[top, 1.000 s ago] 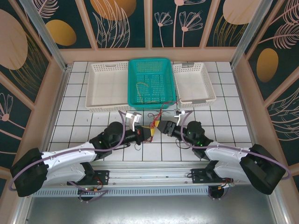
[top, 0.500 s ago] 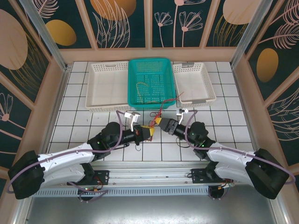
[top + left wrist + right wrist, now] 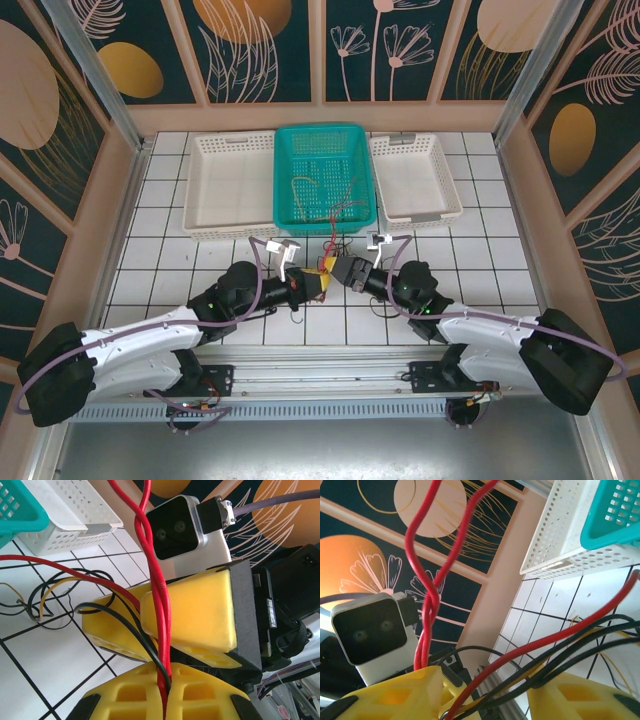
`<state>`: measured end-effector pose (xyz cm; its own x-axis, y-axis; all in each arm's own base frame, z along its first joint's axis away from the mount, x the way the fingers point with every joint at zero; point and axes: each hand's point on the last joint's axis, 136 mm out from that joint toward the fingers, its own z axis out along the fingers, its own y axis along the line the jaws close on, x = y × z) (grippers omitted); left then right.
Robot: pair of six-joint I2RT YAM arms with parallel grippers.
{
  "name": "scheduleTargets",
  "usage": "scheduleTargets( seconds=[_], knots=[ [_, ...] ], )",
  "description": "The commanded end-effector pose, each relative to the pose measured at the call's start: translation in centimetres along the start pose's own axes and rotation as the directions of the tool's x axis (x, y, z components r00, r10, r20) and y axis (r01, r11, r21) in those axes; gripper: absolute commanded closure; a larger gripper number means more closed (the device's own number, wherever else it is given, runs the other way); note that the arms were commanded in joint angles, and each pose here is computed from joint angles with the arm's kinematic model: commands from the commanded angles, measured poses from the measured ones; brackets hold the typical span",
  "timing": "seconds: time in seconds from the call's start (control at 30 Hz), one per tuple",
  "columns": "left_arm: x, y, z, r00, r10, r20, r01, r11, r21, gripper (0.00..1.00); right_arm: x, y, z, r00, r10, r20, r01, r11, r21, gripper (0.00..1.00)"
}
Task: Untangle the cables
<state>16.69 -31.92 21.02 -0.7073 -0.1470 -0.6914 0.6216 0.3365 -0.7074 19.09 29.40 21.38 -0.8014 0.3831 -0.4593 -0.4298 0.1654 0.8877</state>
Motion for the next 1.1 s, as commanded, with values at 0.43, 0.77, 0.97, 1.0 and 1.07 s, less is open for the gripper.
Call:
scheduleTargets(
  seconds=[0.43, 0.77, 0.97, 1.0, 1.07],
  knots=[
    [-1.3, -1.3, -1.1, 0.998, 0.044, 0.051, -0.045, 0.999, 0.021, 0.62, -2.4, 1.6, -1.2, 0.988, -0.124, 0.096, 0.119, 0.991, 0.060, 1.00],
    [-2.0, -2.4, -1.2, 0.997, 0.055, 0.056, -0.058, 0.997, 0.045, 0.41, -2.2, 1.2, -1.2, 0.986, -0.146, 0.076, 0.139, 0.986, 0.091, 1.00],
    [-2.3, -2.7, -1.0, 0.997, 0.045, 0.059, -0.048, 0.997, 0.058, 0.39, -2.1, 1.0, -1.3, 0.986, -0.150, 0.068, 0.143, 0.985, 0.100, 1.00],
    [-2.4, -2.6, -1.1, 0.997, 0.046, 0.061, -0.050, 0.998, 0.050, 0.39, -2.1, 0.9, -1.3, 0.986, -0.152, 0.067, 0.145, 0.984, 0.103, 1.00],
    [-2.5, -2.7, -1.2, 0.997, 0.051, 0.064, -0.054, 0.998, 0.045, 0.43, -2.1, 0.8, -1.4, 0.985, -0.158, 0.067, 0.150, 0.983, 0.109, 1.00]
  ],
)
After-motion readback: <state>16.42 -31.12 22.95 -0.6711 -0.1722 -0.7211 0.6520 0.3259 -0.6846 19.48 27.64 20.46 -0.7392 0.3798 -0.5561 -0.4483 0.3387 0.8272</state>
